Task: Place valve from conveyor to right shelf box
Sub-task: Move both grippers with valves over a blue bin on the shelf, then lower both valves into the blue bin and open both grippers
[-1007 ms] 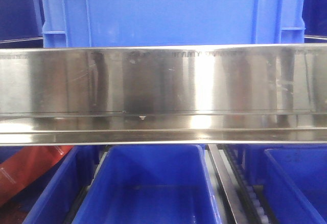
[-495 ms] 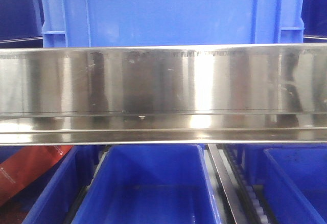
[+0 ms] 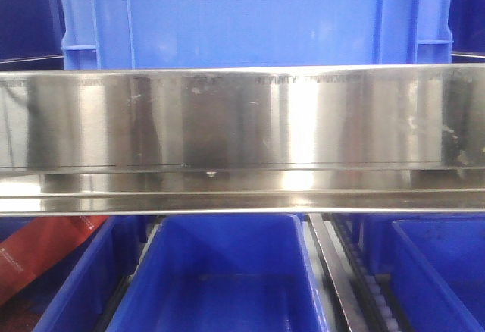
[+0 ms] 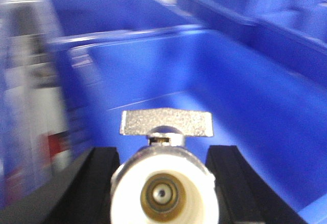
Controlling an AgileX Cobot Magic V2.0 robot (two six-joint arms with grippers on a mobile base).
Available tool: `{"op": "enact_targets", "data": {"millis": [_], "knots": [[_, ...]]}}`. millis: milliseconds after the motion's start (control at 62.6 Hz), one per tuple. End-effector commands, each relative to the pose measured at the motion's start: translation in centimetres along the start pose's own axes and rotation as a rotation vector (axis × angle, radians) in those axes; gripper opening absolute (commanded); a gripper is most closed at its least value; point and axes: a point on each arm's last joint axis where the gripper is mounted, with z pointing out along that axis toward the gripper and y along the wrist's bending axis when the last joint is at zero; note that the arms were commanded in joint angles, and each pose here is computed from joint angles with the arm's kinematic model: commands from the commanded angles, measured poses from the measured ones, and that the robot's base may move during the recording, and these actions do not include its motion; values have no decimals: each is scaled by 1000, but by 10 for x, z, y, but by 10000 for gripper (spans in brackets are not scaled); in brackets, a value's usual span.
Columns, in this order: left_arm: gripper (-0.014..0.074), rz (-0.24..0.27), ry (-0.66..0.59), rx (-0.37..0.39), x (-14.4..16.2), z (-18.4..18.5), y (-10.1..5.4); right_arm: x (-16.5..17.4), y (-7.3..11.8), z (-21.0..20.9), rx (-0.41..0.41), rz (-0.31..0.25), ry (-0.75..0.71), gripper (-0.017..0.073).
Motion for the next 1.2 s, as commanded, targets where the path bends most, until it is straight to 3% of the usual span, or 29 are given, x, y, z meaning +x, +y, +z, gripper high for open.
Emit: {"op": "enact_targets", "data": {"millis": [0, 64, 160, 304, 416, 847, 991, 1183], "knots": [[-111, -30, -31, 65, -12, 20, -13, -15, 11, 17, -38, -8, -78, -163], [-111, -60, -10, 72, -16, 39, -17, -15, 19, 34, -63, -13, -60, -163], [-111, -59, 39, 37, -19, 66, -22, -11, 27, 61, -87, -19, -29, -163], [-111, -64, 138, -16, -19, 97, -27, 0, 28, 92, -85, -17, 3, -163], [-111, -110, 193, -29, -10, 120, -23, 9, 28, 107, -83, -17, 34, -163], [-111, -126, 314, -39, 17, 157, -17, 40, 27, 144, -77, -18, 162, -162], [-96, -114, 343, -50, 21, 161, -15, 42, 27, 147, -76, -18, 173, -28], [157, -110, 394, -58, 30, 168, -13, 43, 26, 146, -75, -18, 180, 186]]}}
